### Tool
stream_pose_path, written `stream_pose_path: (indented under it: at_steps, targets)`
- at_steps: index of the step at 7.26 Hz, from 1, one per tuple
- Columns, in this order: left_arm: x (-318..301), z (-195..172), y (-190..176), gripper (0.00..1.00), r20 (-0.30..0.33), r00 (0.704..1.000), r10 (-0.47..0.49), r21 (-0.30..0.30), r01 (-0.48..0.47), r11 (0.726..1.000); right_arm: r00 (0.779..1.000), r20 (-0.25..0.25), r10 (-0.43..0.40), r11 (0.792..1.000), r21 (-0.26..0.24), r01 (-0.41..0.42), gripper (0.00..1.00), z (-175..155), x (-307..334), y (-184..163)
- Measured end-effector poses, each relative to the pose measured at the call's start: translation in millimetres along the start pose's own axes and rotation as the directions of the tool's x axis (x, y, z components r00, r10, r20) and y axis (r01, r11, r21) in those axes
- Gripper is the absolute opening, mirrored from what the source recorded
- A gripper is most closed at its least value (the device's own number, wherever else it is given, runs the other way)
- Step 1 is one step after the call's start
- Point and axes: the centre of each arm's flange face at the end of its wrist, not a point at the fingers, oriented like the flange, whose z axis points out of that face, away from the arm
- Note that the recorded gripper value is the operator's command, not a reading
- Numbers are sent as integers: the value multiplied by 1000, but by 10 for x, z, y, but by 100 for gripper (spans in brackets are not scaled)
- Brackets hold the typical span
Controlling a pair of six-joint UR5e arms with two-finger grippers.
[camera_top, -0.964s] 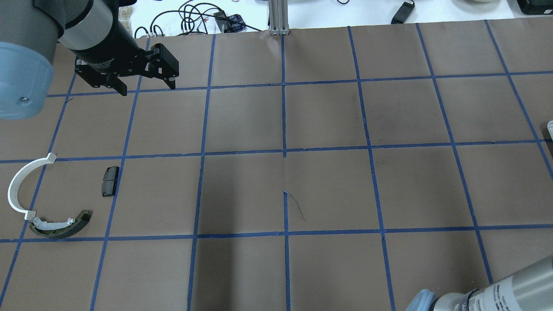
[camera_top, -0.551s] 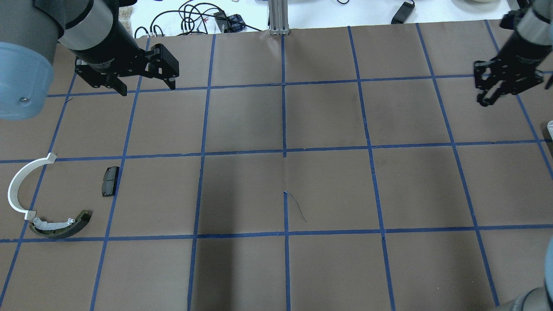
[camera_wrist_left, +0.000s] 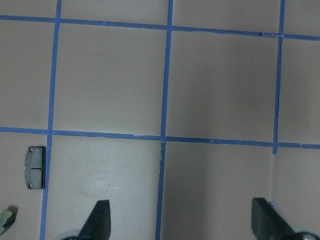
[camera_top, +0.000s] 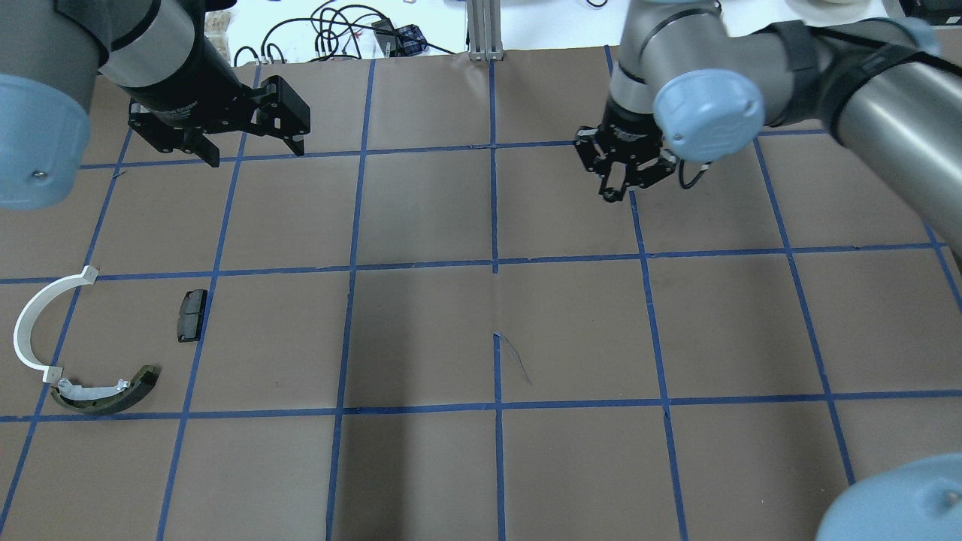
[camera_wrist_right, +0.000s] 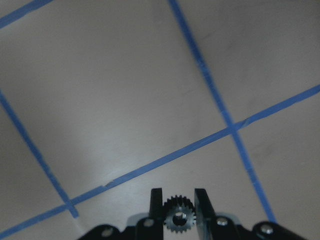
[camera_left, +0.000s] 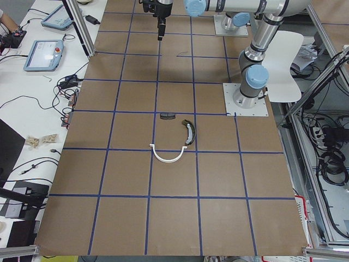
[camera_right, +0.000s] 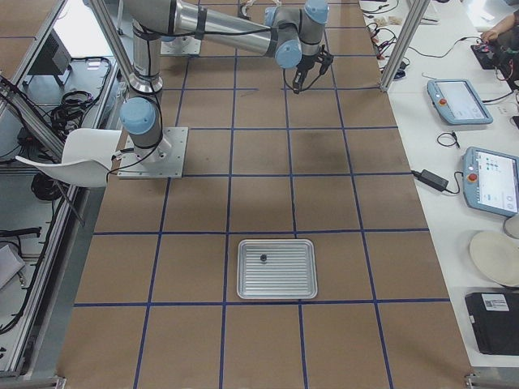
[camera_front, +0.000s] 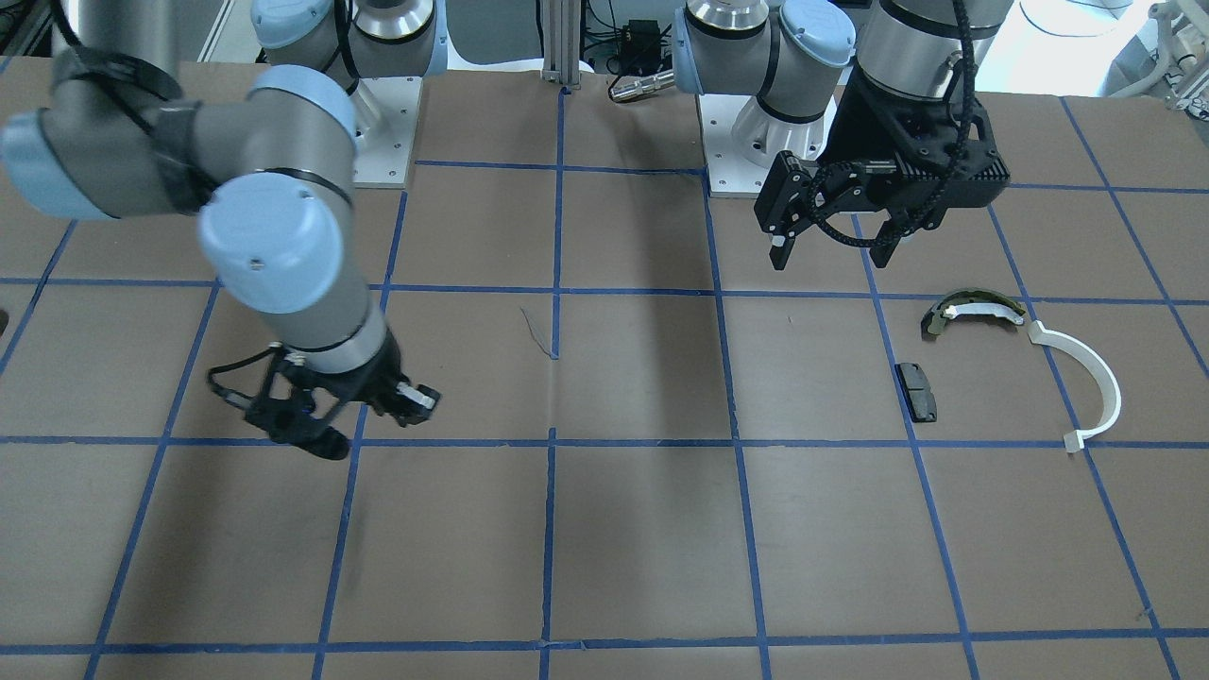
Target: Place bearing gear from tray to pile
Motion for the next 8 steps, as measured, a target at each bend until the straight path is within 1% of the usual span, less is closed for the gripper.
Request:
stream_pose_path:
  at_steps: [2, 4, 5, 6, 7, 8]
  targets:
    - [-1, 3, -1, 100, 0, 1000, 0, -1, 0, 1000, 999, 25, -37, 999, 23, 37, 0, 444, -782, 557]
    - [-1, 4, -1, 100, 0, 1000, 0, -1, 0, 1000, 997, 14, -73, 997, -2, 73, 0, 805, -1156, 976]
    - [0, 6, -1, 100, 0, 1000, 0, -1, 0, 1000, 997, 0, -79, 997, -18, 79, 0, 971, -1224, 1110]
    - [0, 7, 0, 100, -1, 1000, -1, -2, 1, 1000, 997, -13, -82, 996, -32, 81, 16, 1111, -1222, 1204]
    - [1, 6, -1, 100, -2, 1000, -1, -2, 1, 1000, 996, -20, -87, 995, -40, 86, 99, 1218, -1199, 1297]
    - [2, 7, -2, 100, -4, 1000, -1, -2, 1, 1000, 995, -11, -95, 995, -36, 94, 100, 1270, -1197, 1373]
